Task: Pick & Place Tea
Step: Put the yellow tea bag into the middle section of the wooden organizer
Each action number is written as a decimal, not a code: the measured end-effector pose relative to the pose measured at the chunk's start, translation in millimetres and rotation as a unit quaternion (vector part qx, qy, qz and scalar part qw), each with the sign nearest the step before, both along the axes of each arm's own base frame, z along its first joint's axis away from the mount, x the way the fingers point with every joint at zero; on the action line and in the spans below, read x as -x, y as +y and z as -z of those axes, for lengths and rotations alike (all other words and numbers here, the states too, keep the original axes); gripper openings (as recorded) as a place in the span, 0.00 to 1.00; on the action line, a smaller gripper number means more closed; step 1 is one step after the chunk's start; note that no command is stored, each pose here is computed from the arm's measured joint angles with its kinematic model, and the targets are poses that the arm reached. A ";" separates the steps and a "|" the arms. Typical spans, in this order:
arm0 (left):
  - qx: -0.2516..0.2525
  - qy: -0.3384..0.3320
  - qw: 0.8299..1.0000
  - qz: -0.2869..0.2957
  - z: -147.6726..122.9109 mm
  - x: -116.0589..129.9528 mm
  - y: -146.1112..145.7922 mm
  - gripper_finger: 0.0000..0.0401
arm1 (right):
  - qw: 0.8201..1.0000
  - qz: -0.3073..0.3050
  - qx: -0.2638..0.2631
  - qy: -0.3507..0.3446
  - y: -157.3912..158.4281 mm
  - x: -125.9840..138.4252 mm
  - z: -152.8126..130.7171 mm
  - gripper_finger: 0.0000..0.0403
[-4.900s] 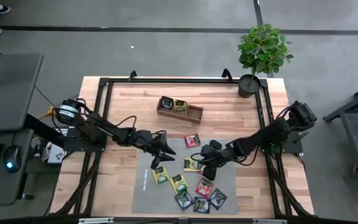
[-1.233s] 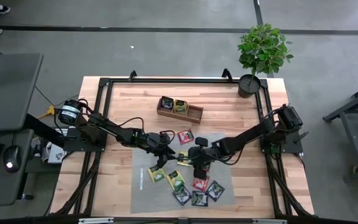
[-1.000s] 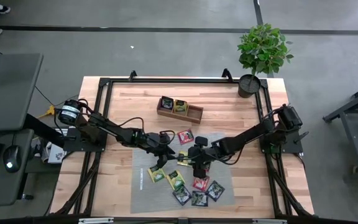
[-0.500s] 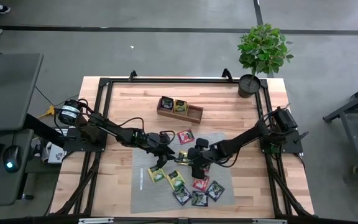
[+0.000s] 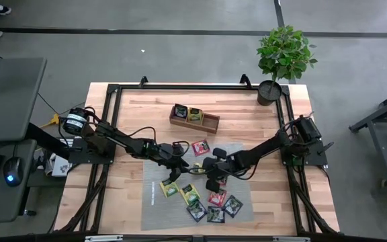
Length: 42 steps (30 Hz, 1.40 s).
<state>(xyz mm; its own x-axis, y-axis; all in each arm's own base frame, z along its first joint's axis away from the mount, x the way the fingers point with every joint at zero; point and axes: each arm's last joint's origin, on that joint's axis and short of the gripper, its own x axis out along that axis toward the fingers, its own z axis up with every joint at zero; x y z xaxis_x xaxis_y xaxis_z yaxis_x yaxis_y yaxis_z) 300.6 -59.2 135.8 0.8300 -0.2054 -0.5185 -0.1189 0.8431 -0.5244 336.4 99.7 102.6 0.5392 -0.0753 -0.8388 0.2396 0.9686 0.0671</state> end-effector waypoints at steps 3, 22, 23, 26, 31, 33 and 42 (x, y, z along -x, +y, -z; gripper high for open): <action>0.000 0.000 1.000 0.000 0.0 0.0 0.0 0.37 | 1.000 -0.001 -0.002 -0.002 0.2 -0.3 -0.1 0.10; 0.021 -0.024 0.999 0.023 -4.6 -3.8 7.7 0.37 | 0.989 0.092 0.096 -0.071 2.2 5.6 -21.8 0.05; 0.025 -0.031 0.999 0.024 -5.9 -4.9 10.1 0.37 | 0.988 0.092 0.098 -0.073 3.0 5.9 -22.3 0.05; 0.033 -0.056 0.998 0.019 -10.4 -8.2 18.8 0.37 | 0.989 0.082 0.099 -0.076 6.7 7.0 -24.7 0.05; 0.068 -0.086 0.994 0.016 -17.1 -12.1 31.9 0.37 | 0.985 0.086 0.117 -0.092 11.3 10.3 -33.4 0.05; 0.087 -0.083 0.993 0.007 -17.5 -12.4 35.4 0.37 | 0.983 0.090 0.123 -0.101 12.2 11.6 -38.9 0.05; 0.138 -0.064 0.988 -0.035 -16.7 -12.5 39.0 0.37 | 0.981 0.069 0.152 -0.094 12.0 9.8 -48.3 0.05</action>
